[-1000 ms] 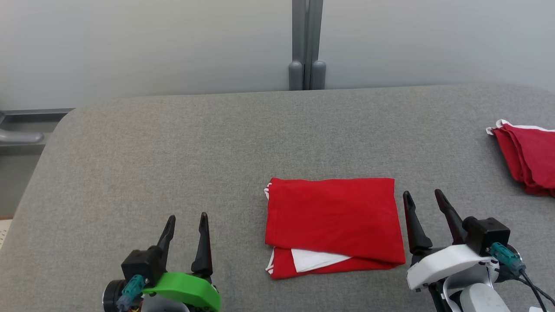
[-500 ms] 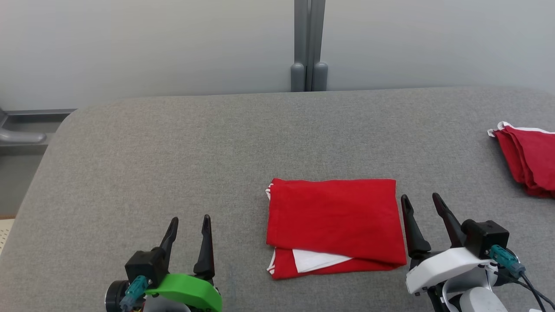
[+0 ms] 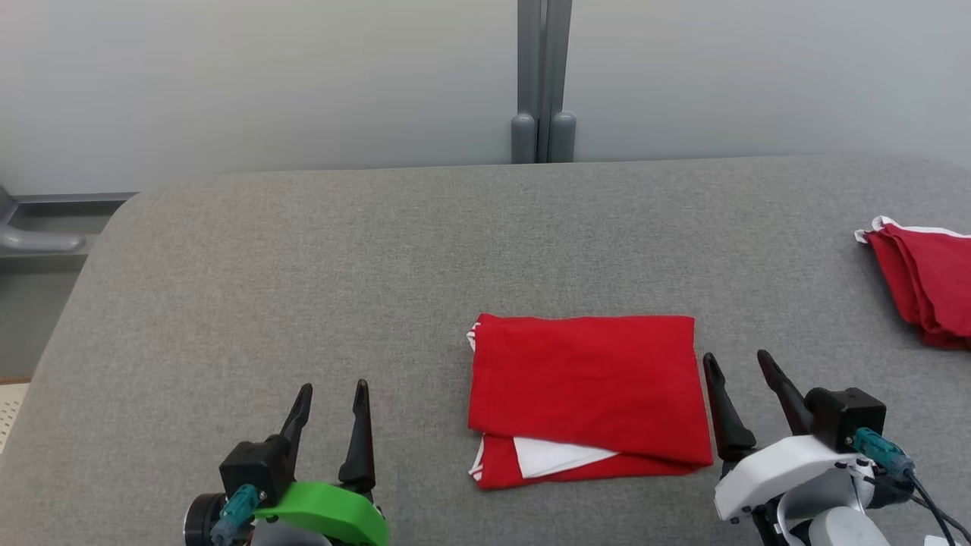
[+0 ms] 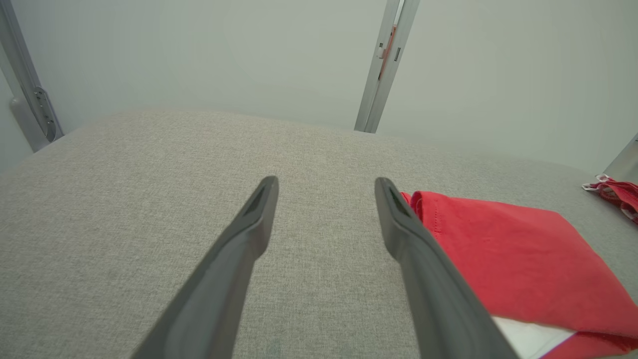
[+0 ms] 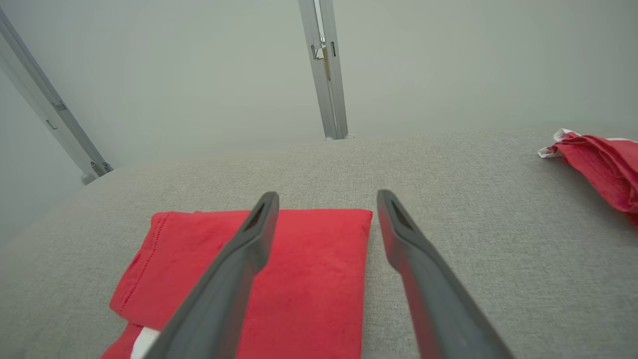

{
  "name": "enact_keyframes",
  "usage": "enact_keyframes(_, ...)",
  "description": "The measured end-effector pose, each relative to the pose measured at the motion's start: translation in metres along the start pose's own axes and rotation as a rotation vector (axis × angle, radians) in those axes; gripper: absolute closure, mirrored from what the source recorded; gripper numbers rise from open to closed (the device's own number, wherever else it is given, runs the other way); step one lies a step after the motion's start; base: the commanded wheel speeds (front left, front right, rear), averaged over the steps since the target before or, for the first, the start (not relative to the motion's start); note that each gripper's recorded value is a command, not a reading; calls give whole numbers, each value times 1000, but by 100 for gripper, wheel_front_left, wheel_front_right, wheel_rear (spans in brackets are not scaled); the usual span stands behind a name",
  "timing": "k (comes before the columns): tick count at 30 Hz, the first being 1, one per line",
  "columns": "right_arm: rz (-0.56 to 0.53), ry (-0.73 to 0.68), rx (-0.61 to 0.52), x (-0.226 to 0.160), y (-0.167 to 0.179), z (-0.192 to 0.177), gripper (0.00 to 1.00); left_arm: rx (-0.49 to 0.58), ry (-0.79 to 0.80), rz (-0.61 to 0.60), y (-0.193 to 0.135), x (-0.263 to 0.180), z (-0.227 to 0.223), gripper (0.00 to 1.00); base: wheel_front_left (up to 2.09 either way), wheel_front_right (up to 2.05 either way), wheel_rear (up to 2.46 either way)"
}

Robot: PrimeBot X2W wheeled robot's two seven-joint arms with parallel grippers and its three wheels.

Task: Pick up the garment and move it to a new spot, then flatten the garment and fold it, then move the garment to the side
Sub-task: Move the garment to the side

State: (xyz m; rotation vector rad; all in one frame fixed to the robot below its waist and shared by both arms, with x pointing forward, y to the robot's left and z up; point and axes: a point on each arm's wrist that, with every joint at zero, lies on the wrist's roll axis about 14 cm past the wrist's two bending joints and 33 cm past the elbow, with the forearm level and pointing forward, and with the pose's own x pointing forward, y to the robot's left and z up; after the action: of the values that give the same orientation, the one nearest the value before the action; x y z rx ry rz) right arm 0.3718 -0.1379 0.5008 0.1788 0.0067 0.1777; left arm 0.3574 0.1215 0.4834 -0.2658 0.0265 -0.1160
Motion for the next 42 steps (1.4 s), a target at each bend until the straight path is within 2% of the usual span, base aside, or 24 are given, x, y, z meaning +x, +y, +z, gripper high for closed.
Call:
enact_keyframes(4, -21, 60, -31, 3, -8, -6, 0, 3, -5, 6, 2, -2, 1, 0, 0, 0, 0)
enact_keyframes(12, -51, 160, -103, 24, -27, 5, 0, 12, -31, 36, 14, -6, 10, 0, 0, 0, 0)
enact_keyframes(17, -46, 269, -105, 34, -34, -3, 0, 14, -37, 61, 22, -9, 11, 0, 0, 0, 0)
enact_keyframes(21, -32, 381, -80, 38, -36, -23, 0, 16, -41, 73, 26, -8, 13, 0, 0, 0, 0)
enact_keyframes(27, 17, 612, -56, 32, -30, -77, 0, 21, -38, 94, 33, -4, 13, 0, 0, 0, 0)
enact_keyframes(29, 32, 666, -12, 33, -25, -91, 0, 24, -38, 104, 37, -2, 13, 0, 0, 0, 0)
enact_keyframes(36, 75, 767, -17, 42, -17, -119, 0, 33, -15, 142, 49, 0, 7, 0, 0, 0, 0)
enact_keyframes(37, 81, 771, -18, 44, -15, -121, 36, 33, -12, 147, 50, 0, 6, 0, 0, 0, 0)
enact_keyframes(38, 86, 774, -25, 46, -15, -122, 58, 33, -10, 150, 51, 0, 5, 0, 0, 0, 0)
enact_keyframes(41, 100, 765, -32, 51, -12, -122, 100, 41, -5, 140, 49, 1, 3, 0, 0, 0, 0)
enact_keyframes(42, 101, 757, -34, 52, -13, -120, 100, 43, -4, 131, 46, 3, 3, 0, 0, 0, 0)
